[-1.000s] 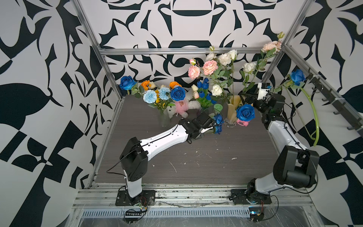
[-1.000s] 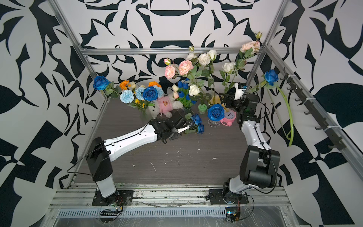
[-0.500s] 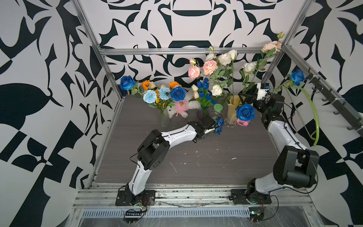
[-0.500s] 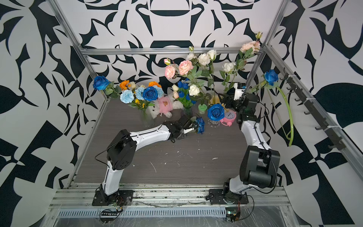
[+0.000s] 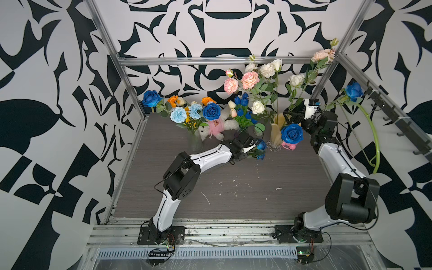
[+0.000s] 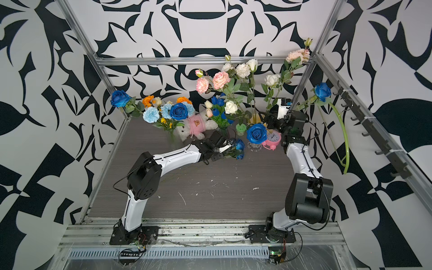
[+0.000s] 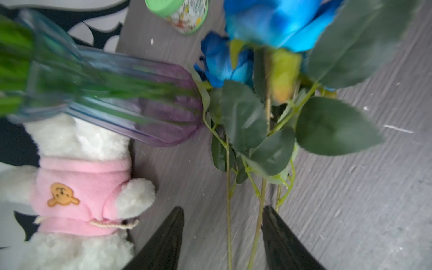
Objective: Pick out blue flowers from the vase
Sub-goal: Place the flower at the center of the board, then pick up the flower from the vase.
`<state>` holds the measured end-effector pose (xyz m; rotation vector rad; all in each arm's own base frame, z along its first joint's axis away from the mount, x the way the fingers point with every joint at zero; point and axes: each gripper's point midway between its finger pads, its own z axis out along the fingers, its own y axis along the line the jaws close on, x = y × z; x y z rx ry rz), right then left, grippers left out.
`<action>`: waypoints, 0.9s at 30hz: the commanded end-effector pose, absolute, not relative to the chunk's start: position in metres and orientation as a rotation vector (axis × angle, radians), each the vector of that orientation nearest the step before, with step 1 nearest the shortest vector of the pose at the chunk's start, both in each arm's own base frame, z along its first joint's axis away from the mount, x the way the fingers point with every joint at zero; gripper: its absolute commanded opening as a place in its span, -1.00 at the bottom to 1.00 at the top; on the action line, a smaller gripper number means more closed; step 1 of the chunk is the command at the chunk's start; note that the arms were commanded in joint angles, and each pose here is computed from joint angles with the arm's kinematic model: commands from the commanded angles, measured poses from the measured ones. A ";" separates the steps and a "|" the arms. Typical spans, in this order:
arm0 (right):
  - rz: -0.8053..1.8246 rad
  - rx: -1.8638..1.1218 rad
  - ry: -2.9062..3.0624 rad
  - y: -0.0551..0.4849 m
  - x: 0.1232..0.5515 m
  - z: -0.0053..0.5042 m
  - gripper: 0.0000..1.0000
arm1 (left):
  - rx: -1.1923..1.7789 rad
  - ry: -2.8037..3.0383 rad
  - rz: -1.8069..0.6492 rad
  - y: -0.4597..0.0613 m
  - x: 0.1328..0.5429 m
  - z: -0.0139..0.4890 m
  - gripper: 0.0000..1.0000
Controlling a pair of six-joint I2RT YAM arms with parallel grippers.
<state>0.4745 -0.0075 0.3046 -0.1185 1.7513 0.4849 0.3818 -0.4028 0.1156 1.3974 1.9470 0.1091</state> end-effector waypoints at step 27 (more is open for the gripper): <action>0.419 -0.127 1.726 -0.012 0.481 0.336 0.59 | 1.003 1.236 -0.651 -0.524 0.322 0.359 0.50</action>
